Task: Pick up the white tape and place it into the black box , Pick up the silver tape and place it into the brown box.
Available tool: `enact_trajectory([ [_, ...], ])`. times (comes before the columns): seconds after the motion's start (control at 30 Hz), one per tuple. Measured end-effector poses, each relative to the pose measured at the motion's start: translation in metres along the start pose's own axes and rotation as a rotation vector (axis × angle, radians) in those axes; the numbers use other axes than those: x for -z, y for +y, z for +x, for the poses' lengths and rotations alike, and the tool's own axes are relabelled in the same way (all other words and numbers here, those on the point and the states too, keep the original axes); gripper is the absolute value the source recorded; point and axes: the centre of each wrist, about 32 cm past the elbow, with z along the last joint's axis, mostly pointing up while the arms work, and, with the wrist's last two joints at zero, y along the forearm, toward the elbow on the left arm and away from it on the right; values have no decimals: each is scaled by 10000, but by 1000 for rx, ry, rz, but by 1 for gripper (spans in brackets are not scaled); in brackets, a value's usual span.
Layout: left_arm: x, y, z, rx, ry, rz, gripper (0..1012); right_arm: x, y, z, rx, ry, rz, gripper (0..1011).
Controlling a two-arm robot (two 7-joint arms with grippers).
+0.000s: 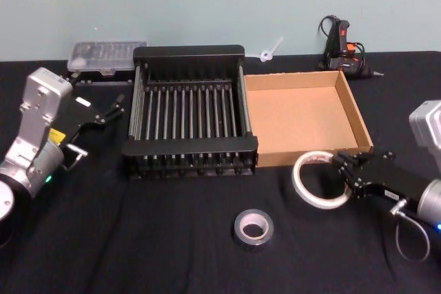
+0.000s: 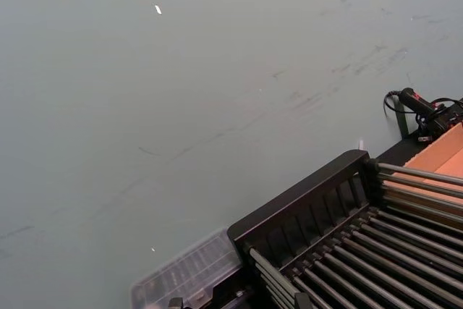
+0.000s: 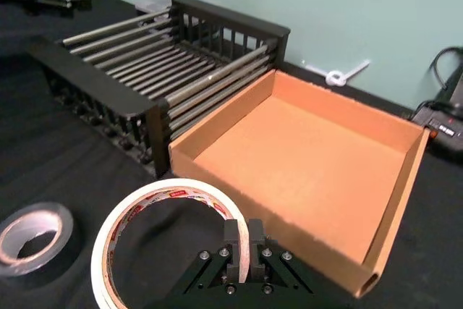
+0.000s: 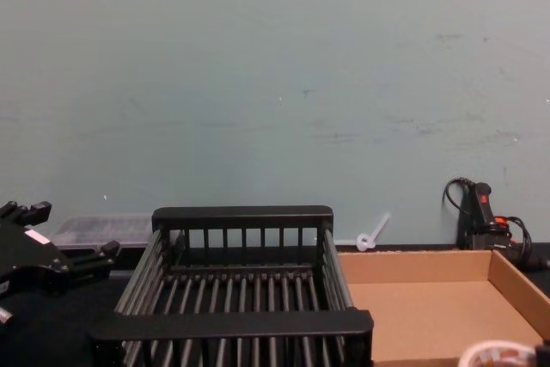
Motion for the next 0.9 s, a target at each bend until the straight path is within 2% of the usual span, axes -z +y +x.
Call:
enact_trajectory([
  [0.17,0,0,0,0,0,0,1001,-73,67,50,10,-14,25,87],
  [0.53,0,0,0,0,0,0,1001,-165,210,109,12,-49,52,87],
  [0.9,0,0,0,0,0,0,1001,-247,401,176,4,-75,101,87],
])
